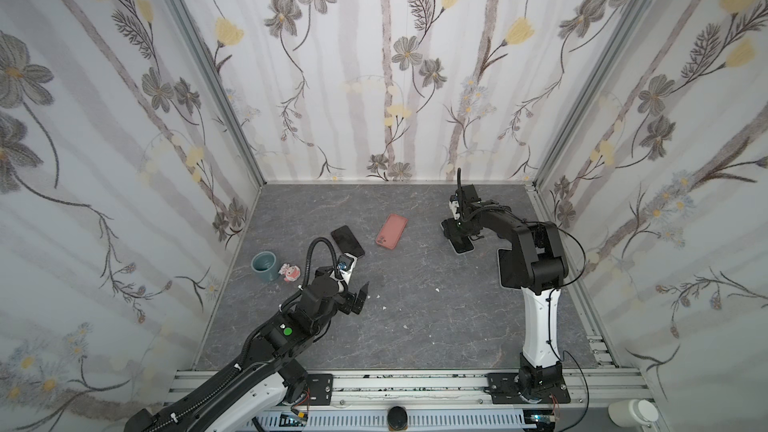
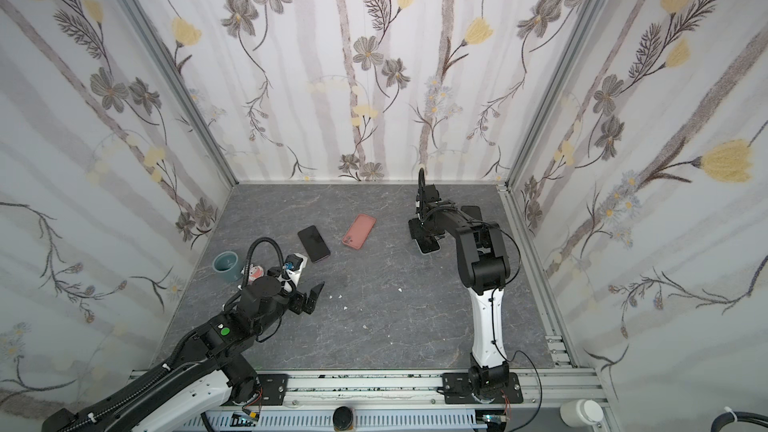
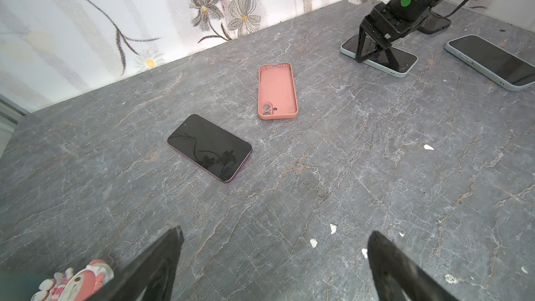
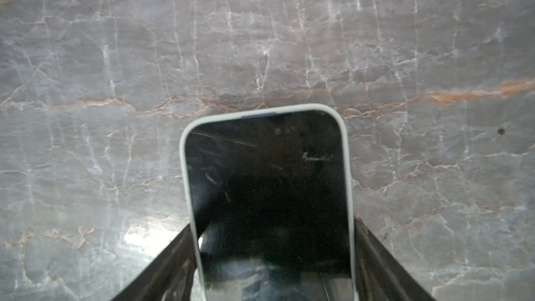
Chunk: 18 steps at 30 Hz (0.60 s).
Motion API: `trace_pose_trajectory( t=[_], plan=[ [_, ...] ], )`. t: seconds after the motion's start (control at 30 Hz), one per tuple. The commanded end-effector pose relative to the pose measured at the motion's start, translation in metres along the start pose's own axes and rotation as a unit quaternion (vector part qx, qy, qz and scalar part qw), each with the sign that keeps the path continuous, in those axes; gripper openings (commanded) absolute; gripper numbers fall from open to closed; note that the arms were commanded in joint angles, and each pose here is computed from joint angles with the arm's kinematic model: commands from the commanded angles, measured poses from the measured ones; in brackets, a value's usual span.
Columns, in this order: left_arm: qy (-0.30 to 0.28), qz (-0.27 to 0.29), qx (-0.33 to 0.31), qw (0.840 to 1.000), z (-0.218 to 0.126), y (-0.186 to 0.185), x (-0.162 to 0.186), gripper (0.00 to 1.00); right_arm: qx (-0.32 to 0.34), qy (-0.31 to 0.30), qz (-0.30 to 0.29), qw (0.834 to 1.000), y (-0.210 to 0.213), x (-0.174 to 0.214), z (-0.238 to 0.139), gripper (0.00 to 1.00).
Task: Put the phone into the phone case
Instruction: 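Carry the cased phone with the right gripper farther from the robot and set it down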
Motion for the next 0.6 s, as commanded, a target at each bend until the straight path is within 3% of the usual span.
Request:
trace_pose_trajectory(
  t=[0.0,0.13,0.3,0.57],
  plan=[
    [-0.011,-0.002,-0.006,1.0,0.0,0.001,-0.003,1.0,0.011,0.071,0.023,0.997,-0.001,0.025,0.006,0.79],
    [-0.014,-0.004,-0.008,1.0,0.0,0.003,-0.004,1.0,-0.018,0.034,0.03,0.999,0.003,0.015,-0.01,0.86],
    [-0.019,-0.007,-0.017,1.0,-0.001,0.005,-0.005,1.0,-0.008,-0.007,0.035,0.999,0.0,0.0,-0.036,0.96],
    [-0.042,-0.017,-0.042,0.998,-0.005,0.014,-0.012,1.0,0.006,-0.08,0.02,0.997,0.02,-0.027,-0.078,0.91]
  ],
)
Point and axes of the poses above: each gripper's point midway between its finger pads, its own z axis out along the fingers, its own y axis along the line the jaws close on, x = y × z, the point moved 9 cm from there along -z, back along the fingers, and after that the axes turned 7 degrees about -z, right-handed, at the moved point
